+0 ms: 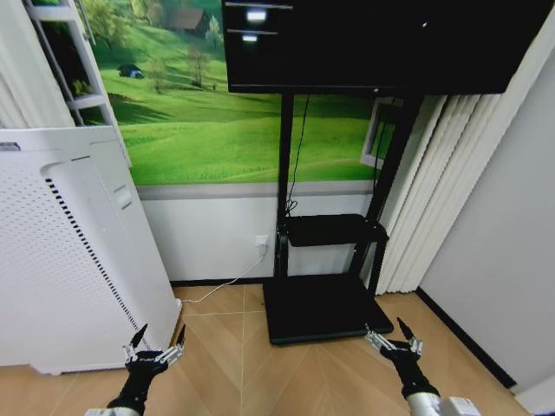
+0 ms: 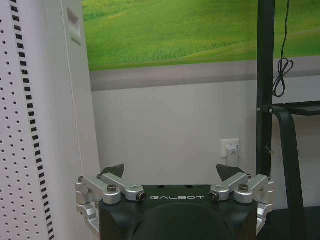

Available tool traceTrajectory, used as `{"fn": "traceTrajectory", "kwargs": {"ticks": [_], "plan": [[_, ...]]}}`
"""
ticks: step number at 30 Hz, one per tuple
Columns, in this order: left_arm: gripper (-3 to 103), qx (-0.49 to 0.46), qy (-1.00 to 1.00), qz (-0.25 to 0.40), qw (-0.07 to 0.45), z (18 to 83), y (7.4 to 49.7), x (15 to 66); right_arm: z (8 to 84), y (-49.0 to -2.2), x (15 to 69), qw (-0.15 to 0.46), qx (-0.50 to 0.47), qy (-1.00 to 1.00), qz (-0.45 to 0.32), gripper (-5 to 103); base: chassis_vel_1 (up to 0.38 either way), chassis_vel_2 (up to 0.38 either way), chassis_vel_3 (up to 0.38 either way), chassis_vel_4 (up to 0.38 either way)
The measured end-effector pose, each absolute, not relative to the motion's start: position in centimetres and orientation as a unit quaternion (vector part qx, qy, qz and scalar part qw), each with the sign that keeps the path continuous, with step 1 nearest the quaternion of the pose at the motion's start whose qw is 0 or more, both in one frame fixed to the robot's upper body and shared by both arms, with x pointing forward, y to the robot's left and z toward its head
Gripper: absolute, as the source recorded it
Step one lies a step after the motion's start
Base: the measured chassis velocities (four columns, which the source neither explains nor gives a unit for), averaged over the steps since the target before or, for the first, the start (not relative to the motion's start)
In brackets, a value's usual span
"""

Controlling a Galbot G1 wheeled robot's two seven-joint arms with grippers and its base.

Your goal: Pick up the trash bin and place the garbage on the floor into it.

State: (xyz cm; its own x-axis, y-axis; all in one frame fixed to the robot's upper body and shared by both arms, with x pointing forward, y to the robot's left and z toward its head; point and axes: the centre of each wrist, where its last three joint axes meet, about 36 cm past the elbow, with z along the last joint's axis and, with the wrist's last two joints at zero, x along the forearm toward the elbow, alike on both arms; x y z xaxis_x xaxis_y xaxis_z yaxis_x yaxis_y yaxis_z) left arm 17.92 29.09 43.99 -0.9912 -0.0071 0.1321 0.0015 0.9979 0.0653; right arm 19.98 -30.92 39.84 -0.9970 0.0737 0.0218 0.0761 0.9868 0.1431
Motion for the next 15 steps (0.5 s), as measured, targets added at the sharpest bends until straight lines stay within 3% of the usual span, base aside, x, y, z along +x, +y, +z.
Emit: {"fn": "traceTrajectory", "kwargs": {"ticks": [15], "plan": [[100, 0.001, -0.997, -0.033, 0.066, 43.99, 29.08, 17.92, 39.84, -30.92, 19.98, 0.008, -0.038, -0.997, -0.072, 100, 0.0, 0.0, 0.0, 0.0]]}}
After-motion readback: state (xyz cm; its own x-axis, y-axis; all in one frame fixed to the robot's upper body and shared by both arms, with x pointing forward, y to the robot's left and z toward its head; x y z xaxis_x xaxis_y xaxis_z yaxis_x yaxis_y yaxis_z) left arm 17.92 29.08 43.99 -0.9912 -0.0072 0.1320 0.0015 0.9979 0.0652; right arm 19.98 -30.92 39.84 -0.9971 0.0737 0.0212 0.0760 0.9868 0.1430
